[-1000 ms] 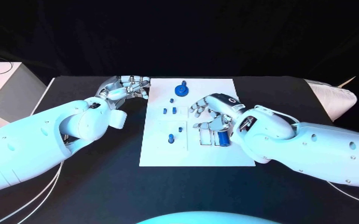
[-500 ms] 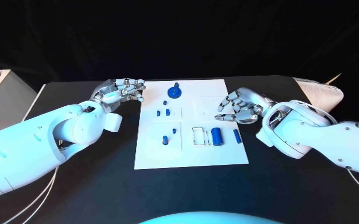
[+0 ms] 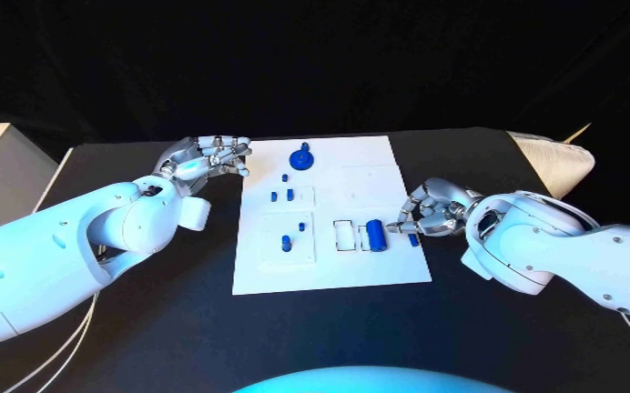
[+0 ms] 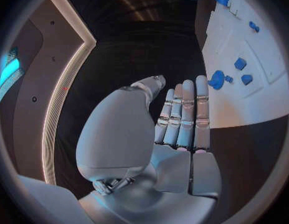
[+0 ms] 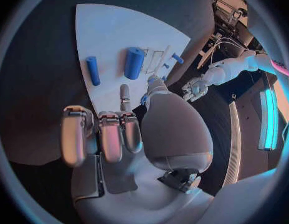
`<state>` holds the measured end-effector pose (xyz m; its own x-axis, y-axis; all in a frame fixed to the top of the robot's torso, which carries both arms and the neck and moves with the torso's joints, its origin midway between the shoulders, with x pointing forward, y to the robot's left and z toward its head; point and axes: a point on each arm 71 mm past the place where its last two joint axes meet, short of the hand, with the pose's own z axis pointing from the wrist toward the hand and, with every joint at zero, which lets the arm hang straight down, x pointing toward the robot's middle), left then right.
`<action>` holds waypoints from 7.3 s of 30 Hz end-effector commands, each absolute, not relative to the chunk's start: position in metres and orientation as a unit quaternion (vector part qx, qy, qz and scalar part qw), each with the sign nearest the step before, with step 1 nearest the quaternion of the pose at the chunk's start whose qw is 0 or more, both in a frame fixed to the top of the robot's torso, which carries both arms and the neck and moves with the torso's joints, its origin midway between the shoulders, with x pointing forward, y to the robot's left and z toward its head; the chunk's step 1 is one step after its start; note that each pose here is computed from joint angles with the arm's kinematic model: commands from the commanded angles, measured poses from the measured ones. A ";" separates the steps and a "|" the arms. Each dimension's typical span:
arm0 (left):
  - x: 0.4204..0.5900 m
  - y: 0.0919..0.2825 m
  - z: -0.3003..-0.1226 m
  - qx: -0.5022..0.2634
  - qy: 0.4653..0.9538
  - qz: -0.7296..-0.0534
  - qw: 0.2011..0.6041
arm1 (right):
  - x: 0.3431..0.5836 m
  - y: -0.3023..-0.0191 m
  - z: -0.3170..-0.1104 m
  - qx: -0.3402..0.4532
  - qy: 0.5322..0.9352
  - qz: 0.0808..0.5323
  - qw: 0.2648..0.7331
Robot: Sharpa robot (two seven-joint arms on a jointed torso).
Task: Assemble the parts on the task board
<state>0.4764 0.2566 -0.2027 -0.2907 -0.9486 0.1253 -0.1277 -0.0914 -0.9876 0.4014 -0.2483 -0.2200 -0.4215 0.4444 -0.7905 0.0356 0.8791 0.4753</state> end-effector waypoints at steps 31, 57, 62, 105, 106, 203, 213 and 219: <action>0.473 0.255 -0.201 -0.470 0.570 -0.574 0.354 | 0.404 -0.219 -0.261 0.174 0.836 0.151 0.498; 0.473 0.258 -0.201 -0.471 0.570 -0.572 0.356 | 0.401 -0.225 -0.246 0.218 0.802 0.173 0.528; 0.473 0.258 -0.201 -0.471 0.569 -0.571 0.357 | 0.401 -0.224 -0.234 0.216 0.795 0.182 0.537; 0.473 0.257 -0.202 -0.475 0.568 -0.572 0.354 | 0.404 -0.168 -0.248 0.171 0.836 0.201 0.482; 0.473 0.257 -0.202 -0.475 0.568 -0.572 0.354 | 0.405 -0.168 -0.248 0.171 0.835 0.199 0.484; 0.471 0.261 -0.206 -0.480 0.571 -0.565 0.352 | 0.399 -0.184 -0.239 0.100 0.821 0.219 0.518; 0.471 0.261 -0.206 -0.480 0.571 -0.565 0.352 | 0.401 -0.178 -0.243 0.093 0.824 0.220 0.514; 0.471 0.261 -0.206 -0.480 0.571 -0.565 0.352 | 0.402 -0.175 -0.246 0.089 0.827 0.220 0.510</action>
